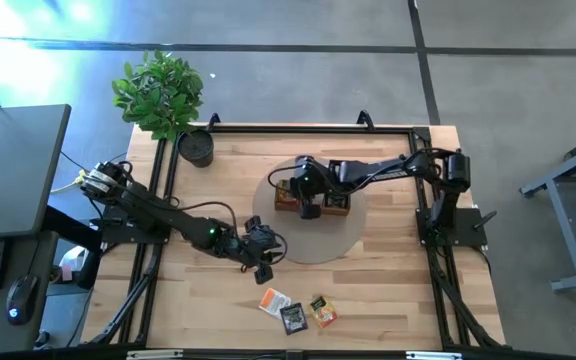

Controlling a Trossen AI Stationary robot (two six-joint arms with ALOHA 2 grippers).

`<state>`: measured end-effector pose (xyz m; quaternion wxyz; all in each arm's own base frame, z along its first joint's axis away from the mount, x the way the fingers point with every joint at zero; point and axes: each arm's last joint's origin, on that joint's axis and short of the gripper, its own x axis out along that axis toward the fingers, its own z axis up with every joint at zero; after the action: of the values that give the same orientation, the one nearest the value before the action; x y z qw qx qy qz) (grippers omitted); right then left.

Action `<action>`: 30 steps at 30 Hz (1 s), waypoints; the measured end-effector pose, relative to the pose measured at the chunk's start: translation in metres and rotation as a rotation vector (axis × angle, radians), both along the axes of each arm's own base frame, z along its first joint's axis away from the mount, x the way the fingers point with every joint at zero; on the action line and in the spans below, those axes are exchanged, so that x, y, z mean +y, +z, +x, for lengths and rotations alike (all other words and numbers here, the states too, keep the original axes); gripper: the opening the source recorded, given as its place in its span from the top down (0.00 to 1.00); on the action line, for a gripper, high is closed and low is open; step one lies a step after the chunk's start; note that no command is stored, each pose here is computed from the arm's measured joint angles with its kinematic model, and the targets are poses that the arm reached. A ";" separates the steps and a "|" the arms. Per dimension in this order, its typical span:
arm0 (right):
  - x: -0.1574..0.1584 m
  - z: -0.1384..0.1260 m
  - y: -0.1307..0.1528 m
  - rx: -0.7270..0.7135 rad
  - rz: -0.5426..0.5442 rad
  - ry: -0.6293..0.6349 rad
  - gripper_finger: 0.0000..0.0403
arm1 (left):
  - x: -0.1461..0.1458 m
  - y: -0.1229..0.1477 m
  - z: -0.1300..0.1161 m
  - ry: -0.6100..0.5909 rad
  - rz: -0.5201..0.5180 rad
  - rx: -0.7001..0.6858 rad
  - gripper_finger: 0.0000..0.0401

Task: Pick & Place Tea
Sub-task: Put the yellow tea bag into the left section of the wooden organizer

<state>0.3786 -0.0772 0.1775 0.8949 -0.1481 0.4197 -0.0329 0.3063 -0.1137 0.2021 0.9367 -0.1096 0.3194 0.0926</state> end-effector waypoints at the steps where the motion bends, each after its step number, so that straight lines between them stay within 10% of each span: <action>1: 0.000 0.000 0.000 0.001 -0.004 0.006 0.94 | 0.000 0.000 0.000 0.000 0.000 0.000 0.74; 15: 0.000 -0.010 0.026 -0.024 -0.059 -0.075 0.61 | 0.003 -0.003 -0.002 0.007 0.015 0.043 0.74; 23: 0.016 -0.041 0.074 -0.074 0.145 -0.094 0.59 | 0.003 -0.003 -0.002 0.021 -0.005 0.040 0.74; 30: 0.101 -0.064 0.084 0.081 0.362 0.050 0.63 | 0.002 -0.001 0.000 0.023 -0.048 0.014 0.74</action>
<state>0.3144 0.0236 0.2617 0.8899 0.0039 0.4504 0.0715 0.3060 -0.1122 0.2009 0.9304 -0.1350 0.3270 0.0963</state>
